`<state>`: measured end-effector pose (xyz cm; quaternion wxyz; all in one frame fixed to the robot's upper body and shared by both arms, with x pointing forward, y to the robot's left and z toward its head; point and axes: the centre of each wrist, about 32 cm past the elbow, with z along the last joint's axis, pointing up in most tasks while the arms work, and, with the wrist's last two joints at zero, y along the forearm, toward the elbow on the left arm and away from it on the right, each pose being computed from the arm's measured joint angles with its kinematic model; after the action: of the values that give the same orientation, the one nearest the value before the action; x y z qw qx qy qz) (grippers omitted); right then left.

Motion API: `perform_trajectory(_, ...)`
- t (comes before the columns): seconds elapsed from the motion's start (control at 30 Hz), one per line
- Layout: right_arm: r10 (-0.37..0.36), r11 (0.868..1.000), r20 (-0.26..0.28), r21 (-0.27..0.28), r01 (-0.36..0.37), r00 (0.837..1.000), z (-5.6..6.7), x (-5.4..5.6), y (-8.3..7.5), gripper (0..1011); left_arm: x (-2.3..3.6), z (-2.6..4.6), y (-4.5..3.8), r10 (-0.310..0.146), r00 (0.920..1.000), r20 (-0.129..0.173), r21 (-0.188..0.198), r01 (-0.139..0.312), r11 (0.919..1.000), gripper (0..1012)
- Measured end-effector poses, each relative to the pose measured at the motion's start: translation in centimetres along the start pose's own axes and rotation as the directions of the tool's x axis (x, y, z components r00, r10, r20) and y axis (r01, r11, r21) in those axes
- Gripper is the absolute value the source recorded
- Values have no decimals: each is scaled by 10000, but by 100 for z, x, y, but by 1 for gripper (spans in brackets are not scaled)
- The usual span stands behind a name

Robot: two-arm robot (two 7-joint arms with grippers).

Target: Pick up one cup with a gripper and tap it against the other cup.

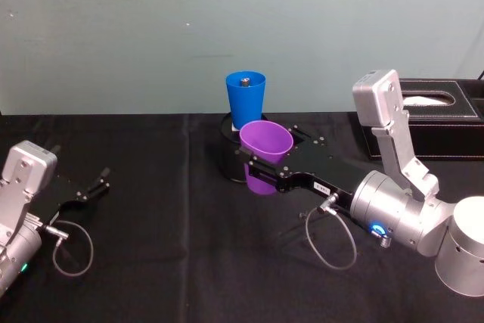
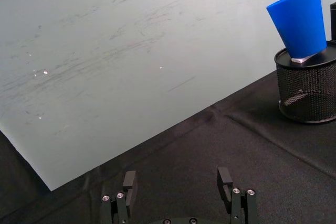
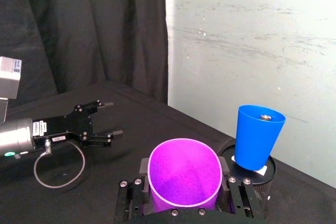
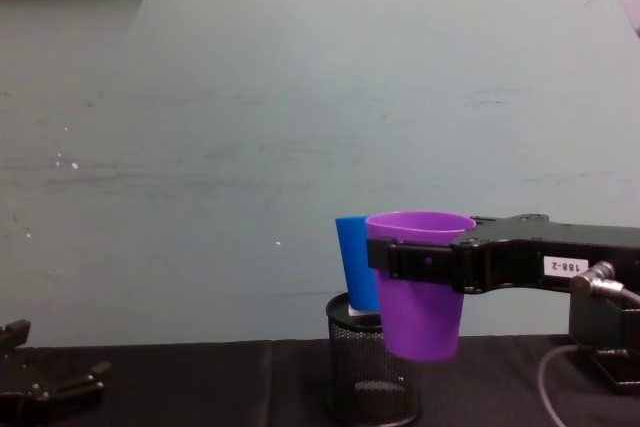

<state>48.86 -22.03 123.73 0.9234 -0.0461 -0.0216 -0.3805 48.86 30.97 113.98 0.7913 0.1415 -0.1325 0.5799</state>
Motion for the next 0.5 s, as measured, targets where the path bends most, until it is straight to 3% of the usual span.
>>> perform_trajectory(0.5,-1,10000,0,-1,1,10000,0,0,0,728,0,0,0,0,10000,-1,0,0,10000,1000)
